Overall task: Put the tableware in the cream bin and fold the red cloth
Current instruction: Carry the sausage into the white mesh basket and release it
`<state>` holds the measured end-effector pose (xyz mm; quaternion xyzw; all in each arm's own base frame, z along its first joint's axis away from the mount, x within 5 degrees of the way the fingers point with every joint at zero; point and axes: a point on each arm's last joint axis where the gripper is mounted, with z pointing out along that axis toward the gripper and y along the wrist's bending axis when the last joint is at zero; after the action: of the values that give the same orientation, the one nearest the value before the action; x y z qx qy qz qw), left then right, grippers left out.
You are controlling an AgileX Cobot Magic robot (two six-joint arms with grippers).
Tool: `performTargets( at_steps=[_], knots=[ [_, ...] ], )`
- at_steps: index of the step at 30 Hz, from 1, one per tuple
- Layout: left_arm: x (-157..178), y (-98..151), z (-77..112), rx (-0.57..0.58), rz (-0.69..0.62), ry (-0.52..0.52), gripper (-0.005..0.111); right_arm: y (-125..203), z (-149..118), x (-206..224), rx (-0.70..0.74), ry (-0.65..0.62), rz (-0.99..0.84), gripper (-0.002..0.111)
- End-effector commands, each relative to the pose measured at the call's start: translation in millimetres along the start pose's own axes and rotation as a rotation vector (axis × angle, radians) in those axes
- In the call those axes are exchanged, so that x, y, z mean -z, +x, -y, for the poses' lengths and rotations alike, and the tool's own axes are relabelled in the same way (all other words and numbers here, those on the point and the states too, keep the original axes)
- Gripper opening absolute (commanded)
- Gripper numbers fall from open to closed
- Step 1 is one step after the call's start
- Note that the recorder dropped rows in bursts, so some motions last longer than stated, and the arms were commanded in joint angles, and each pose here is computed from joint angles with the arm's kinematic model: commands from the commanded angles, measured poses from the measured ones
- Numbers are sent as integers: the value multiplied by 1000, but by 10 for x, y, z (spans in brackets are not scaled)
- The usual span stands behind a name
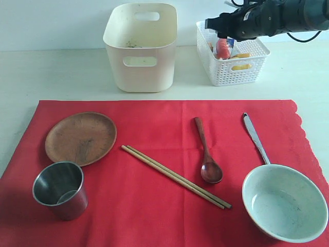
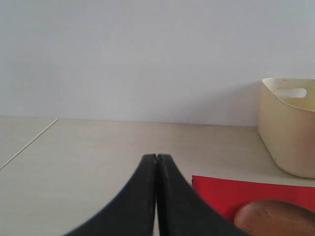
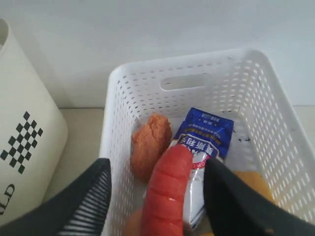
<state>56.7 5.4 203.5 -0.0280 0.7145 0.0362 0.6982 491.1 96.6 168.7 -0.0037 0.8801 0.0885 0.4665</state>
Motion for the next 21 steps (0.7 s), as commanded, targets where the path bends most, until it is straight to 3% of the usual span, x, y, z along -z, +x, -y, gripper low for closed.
performTargets(
  at_steps=[1, 17, 21],
  knots=[
    [4, -3, 4, -4, 7, 6, 3, -53, 7, 7, 1, -3, 29, 65],
    [4, -3, 4, -4, 7, 6, 3, -301, -30, 376, -2, 19, -38, 67],
    [4, -3, 4, -4, 7, 6, 3, -414, -47, 578, -3, 30, -70, 63]
  ],
)
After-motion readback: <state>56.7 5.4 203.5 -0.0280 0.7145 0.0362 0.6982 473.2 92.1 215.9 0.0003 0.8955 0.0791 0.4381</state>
